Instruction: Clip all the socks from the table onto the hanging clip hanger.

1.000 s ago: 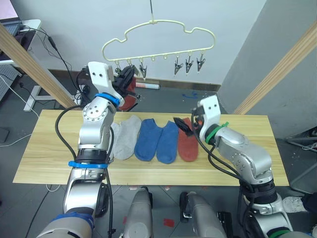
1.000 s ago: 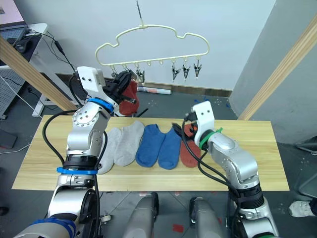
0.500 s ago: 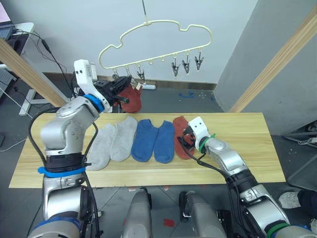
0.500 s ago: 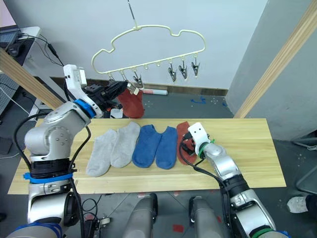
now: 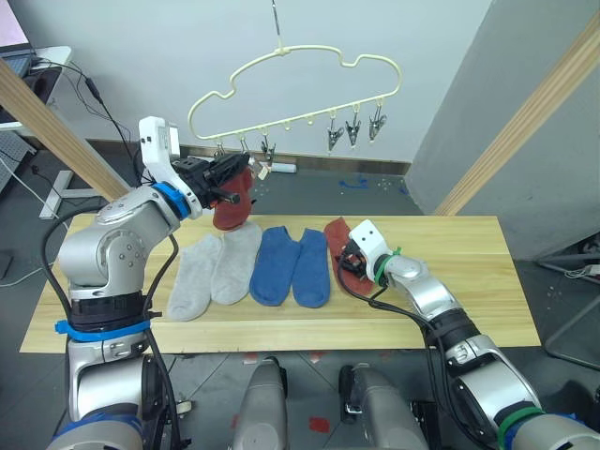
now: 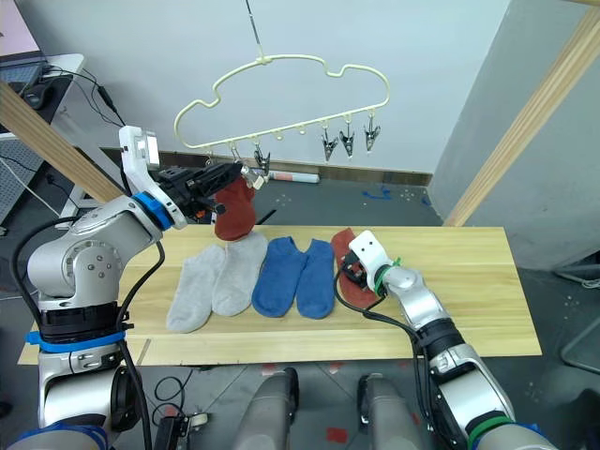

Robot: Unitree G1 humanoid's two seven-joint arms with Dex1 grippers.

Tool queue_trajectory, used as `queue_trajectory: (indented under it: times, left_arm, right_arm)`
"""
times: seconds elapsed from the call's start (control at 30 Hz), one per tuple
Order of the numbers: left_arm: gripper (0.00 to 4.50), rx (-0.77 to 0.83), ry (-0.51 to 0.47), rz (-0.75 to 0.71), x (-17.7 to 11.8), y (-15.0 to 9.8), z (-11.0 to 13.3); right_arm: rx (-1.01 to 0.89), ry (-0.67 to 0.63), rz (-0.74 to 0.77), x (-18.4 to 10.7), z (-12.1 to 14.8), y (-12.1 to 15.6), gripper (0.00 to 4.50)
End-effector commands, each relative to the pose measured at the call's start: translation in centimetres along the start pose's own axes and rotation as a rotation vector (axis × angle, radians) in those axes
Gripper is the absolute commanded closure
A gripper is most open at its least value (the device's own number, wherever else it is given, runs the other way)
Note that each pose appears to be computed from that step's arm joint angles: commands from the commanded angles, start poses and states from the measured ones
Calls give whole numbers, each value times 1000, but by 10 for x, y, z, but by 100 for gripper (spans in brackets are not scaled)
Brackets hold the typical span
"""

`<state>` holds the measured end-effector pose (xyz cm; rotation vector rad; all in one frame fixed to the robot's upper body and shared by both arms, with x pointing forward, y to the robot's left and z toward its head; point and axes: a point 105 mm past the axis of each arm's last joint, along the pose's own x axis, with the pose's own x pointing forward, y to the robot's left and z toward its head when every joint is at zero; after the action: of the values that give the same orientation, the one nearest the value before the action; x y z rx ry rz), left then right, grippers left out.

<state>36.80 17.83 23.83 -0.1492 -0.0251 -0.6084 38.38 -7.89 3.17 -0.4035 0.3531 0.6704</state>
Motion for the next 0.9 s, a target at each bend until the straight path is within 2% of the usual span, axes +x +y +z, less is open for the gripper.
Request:
queue_trajectory:
  times: [0.03,0.17,0.2,0.33,0.4,0.5,0.73,0.9]
  left_arm:
    - [450,-22,13,-4,-3,0,-2]
    - [450,-171,17,-32,-2,1,-3]
    - [450,-235,24,-54,-3,1,-4]
    - [450,-475,35,-126,-9,2,-1]
    - [450,-555,43,-153,-12,2,1]
    - [450,-603,66,-190,-15,-2,2]
    - [450,-601,88,-216,-15,-8,1]
    - [450,-591,84,-234,-12,-13,2]
  right_arm:
    - [40,169,10,-17,-60,3,302]
    - [69,104,29,-30,-51,3,437]
    - [83,65,49,-34,-43,6,447]
    - [144,-148,107,-56,10,14,447]
    - [212,-258,172,-70,44,24,447]
    - [260,-365,240,-86,81,38,447]
    - [273,-484,318,-94,137,57,447]
    - [267,-492,316,-81,152,60,447]
